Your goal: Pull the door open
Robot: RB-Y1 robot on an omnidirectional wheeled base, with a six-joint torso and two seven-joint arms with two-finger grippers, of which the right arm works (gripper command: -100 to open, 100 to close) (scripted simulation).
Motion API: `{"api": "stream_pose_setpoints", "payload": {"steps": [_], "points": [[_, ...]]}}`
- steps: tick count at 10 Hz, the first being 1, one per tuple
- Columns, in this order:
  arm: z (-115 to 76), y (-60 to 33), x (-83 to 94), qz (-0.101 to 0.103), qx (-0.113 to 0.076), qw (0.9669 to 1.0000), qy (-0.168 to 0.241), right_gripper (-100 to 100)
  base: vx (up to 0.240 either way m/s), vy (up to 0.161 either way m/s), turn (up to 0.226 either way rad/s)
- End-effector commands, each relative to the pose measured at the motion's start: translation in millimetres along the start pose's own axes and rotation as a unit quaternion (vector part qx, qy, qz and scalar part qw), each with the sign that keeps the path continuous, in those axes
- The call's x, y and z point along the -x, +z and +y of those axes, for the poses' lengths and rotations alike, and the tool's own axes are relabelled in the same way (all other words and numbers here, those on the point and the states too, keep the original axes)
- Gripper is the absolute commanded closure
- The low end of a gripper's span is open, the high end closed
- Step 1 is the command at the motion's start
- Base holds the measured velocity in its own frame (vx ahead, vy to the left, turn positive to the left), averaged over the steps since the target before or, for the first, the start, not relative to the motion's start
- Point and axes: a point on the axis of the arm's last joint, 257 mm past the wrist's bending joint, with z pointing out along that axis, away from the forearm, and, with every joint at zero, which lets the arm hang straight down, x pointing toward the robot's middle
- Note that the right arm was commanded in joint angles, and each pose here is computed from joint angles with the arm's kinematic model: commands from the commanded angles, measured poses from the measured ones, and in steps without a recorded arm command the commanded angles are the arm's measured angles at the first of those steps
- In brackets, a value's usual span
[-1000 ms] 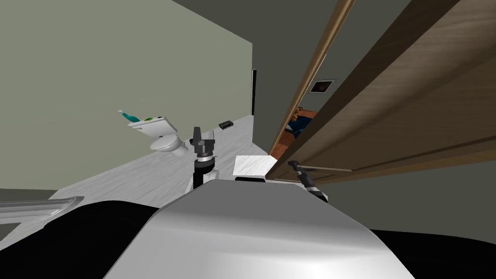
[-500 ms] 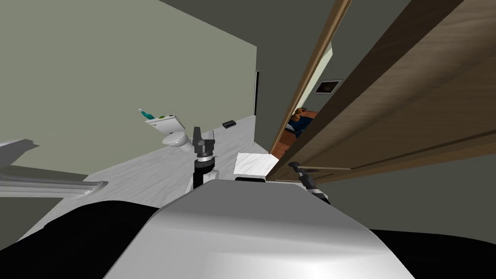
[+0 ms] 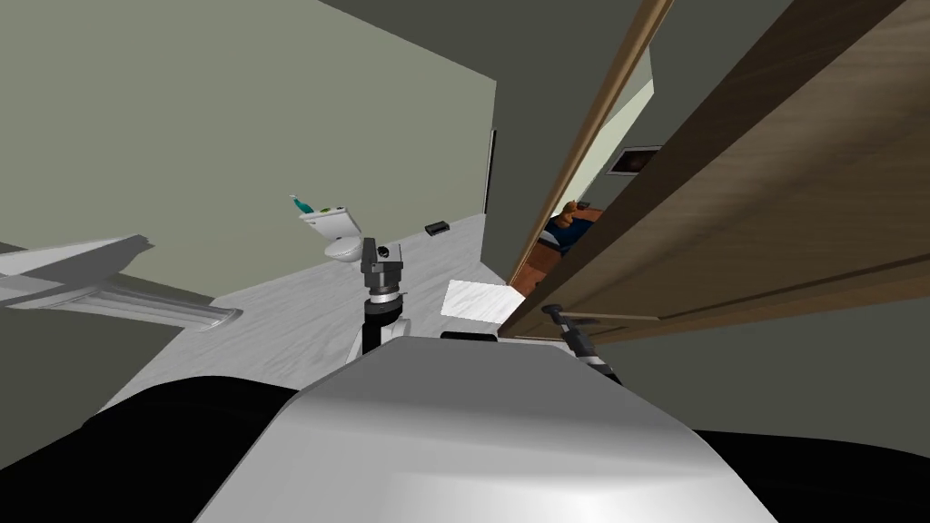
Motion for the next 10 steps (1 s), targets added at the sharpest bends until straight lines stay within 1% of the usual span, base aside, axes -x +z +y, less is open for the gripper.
{"api": "stream_pose_setpoints", "payload": {"steps": [1, 3, 6, 7, 10], "points": [[0.8, -4.5, 2.9, 0.002, 0.000, 1.0000, -0.002, 100, -0.203, -0.061, 0.159], [1.5, -7.9, 3.9, 0.005, 0.001, 1.0000, -0.003, 100, -0.201, -0.054, 0.156], [2.4, -11.8, 5.0, 0.009, 0.002, 0.9999, -0.004, 100, -0.186, -0.059, 0.117], [0.1, -10.7, 0.7, 0.011, 0.001, 0.9999, -0.001, 100, -0.089, -0.013, 0.026], [0.4, -16.8, 1.1, 0.018, 0.002, 0.9998, -0.001, 100, -0.196, -0.059, 0.168]]}}
